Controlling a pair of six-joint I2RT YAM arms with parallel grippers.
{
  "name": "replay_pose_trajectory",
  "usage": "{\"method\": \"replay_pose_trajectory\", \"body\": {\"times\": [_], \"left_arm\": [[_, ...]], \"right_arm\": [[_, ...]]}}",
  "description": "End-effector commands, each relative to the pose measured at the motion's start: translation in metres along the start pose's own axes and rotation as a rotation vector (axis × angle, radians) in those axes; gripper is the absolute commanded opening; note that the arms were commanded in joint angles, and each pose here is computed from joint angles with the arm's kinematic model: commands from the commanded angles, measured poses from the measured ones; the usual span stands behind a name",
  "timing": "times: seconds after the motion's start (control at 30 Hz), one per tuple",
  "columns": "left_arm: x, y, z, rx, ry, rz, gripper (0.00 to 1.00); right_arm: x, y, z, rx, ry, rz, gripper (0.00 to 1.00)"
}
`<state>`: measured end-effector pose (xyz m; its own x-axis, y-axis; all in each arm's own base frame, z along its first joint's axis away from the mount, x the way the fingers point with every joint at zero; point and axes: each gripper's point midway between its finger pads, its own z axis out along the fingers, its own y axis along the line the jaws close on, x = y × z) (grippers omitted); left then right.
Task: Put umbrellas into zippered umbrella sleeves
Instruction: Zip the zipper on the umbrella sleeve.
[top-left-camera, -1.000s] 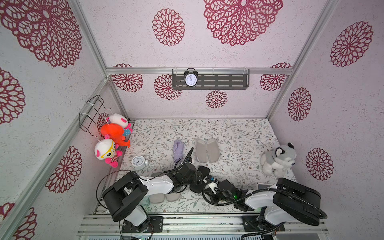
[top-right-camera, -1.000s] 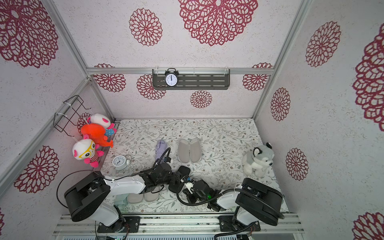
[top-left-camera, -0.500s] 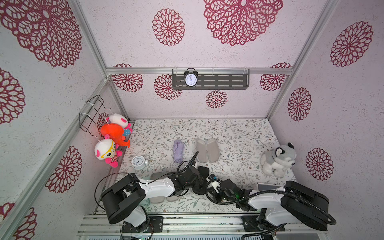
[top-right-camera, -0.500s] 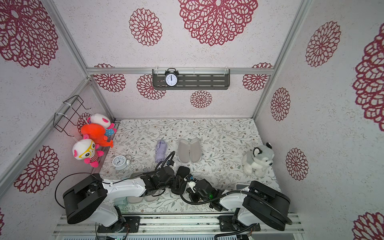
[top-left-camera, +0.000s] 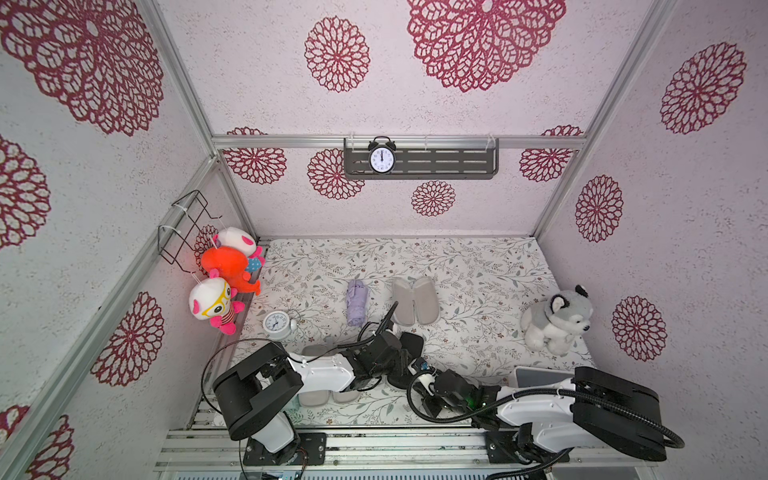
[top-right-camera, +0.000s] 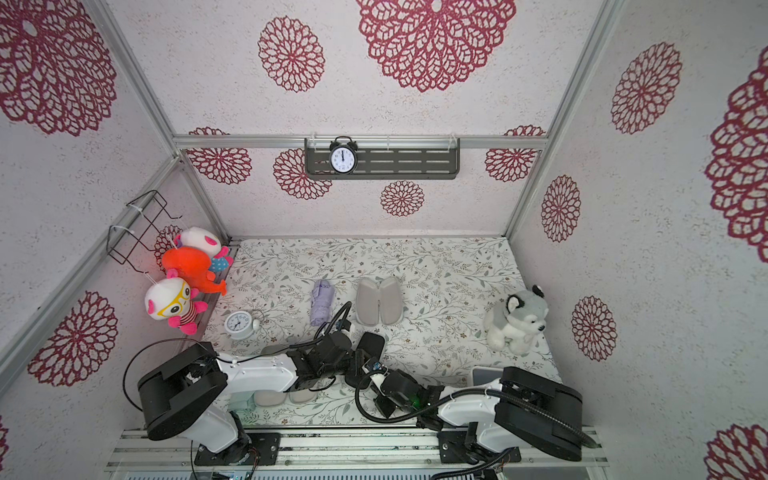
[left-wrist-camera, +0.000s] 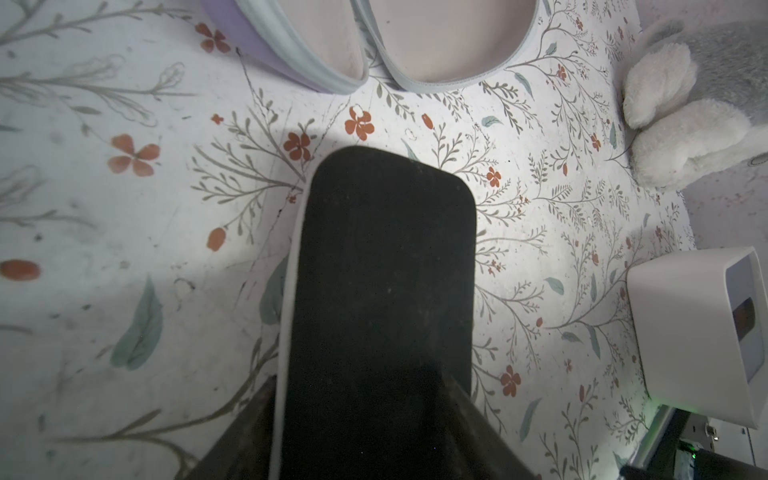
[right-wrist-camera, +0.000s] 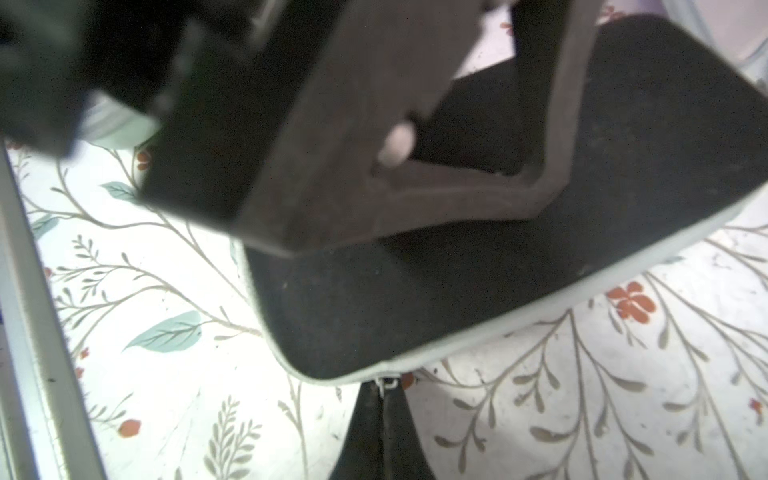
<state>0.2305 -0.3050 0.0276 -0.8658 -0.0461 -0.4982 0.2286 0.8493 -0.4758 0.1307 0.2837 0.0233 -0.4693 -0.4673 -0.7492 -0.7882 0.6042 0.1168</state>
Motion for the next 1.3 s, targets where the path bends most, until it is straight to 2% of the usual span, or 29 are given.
{"method": "replay_pose_trajectory", "body": {"times": [0.0, 0.13, 0.37, 0.6, 0.8, 0.87, 1.0, 1.07, 1.2, 1.27], "left_arm": [[0.048, 0.055, 0.006, -0.176, 0.152, -0.024, 0.58], [0.049, 0.055, 0.009, -0.18, 0.158, -0.029, 0.57], [0.048, 0.056, 0.009, -0.174, 0.147, -0.042, 0.57], [0.045, 0.058, 0.002, -0.173, 0.119, -0.066, 0.55], [0.038, 0.052, -0.01, -0.139, 0.091, -0.079, 0.56], [0.036, 0.049, -0.014, -0.121, 0.081, -0.081, 0.59], [0.024, 0.045, -0.022, -0.115, 0.037, -0.052, 0.76], [0.008, 0.046, -0.027, -0.139, -0.015, -0.03, 0.86], [-0.031, 0.047, -0.039, -0.177, -0.132, 0.0, 0.86], [-0.05, 0.036, -0.041, -0.138, -0.175, 0.032, 0.87]], "right_arm": [[-0.004, 0.037, -0.002, -0.153, 0.015, -0.023, 0.0], [-0.016, 0.058, -0.008, -0.233, -0.027, -0.038, 0.0], [-0.027, 0.08, -0.004, -0.257, -0.037, -0.057, 0.0], [-0.04, 0.066, 0.01, -0.142, -0.092, 0.036, 0.0], [-0.023, 0.041, 0.007, -0.062, -0.062, 0.065, 0.0], [-0.013, 0.032, 0.004, -0.035, -0.031, 0.066, 0.0], [0.005, 0.009, -0.005, 0.035, 0.012, 0.072, 0.0], [0.009, -0.001, -0.009, 0.053, 0.009, 0.084, 0.0], [0.013, -0.023, -0.012, 0.107, 0.01, 0.113, 0.0], [0.011, -0.035, -0.012, 0.124, -0.003, 0.137, 0.0]]}}
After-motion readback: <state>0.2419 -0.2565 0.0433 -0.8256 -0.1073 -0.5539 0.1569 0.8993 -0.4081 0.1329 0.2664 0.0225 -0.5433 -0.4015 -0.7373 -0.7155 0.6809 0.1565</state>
